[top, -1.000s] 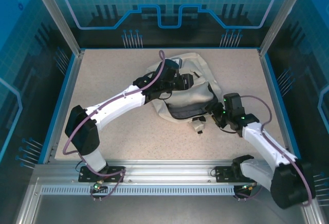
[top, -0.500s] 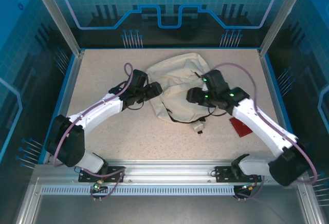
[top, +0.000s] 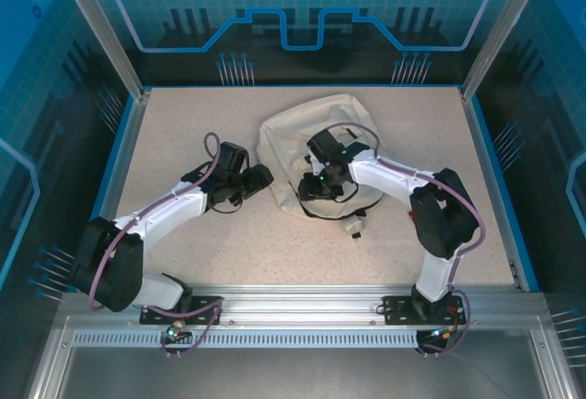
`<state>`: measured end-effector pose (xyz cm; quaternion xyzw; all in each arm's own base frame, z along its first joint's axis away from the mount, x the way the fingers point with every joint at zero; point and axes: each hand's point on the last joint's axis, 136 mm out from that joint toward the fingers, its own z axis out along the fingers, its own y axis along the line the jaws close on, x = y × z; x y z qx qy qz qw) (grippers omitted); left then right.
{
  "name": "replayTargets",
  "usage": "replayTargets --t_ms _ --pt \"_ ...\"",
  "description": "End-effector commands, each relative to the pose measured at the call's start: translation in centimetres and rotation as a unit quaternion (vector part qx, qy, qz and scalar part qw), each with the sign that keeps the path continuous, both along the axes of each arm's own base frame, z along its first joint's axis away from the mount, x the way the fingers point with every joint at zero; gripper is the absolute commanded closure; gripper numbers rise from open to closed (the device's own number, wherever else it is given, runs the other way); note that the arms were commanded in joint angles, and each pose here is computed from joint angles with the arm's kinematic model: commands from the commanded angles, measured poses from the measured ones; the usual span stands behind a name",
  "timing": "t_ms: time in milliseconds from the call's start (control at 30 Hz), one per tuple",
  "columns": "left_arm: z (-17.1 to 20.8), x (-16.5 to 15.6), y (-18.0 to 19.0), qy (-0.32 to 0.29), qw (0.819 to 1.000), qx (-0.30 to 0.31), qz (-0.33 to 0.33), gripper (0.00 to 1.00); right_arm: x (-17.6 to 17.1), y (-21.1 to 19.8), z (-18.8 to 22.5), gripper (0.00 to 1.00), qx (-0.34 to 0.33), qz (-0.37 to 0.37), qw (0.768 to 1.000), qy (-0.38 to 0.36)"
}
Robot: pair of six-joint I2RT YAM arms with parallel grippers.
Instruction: Pack the student bag
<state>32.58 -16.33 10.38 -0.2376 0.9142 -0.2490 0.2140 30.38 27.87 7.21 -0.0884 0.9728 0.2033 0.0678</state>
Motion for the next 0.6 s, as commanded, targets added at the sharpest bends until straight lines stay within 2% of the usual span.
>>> replayTargets --t_ms 0,67,267,433,567 --pt "-0.3 -0.2 -0.7 0.011 0.999 -0.031 -0.005 0.28 1.1 1.5 -0.1 0.62 0.01 0.023 1.0 -0.007" --pt "-0.3 0.0 -1.8 0.011 0.998 -0.055 -0.019 0.36 1.3 1.4 -1.0 0.62 0.0 0.023 1.0 -0.002" --pt "-1.5 0.6 -5.5 0.028 0.99 -0.125 -0.063 0.61 1.2 1.1 -2.9 0.71 -0.013 0.031 0.999 0.014" --pt "-3.9 0.3 -8.1 0.067 0.986 -0.122 -0.091 0.76 0.9 1.2 -3.5 0.71 -0.014 0.039 0.999 0.022" --pt "-6.8 -0.9 -8.0 0.112 0.986 -0.092 -0.087 0.87 0.9 1.0 -3.9 0.72 -0.016 0.04 0.999 0.027"
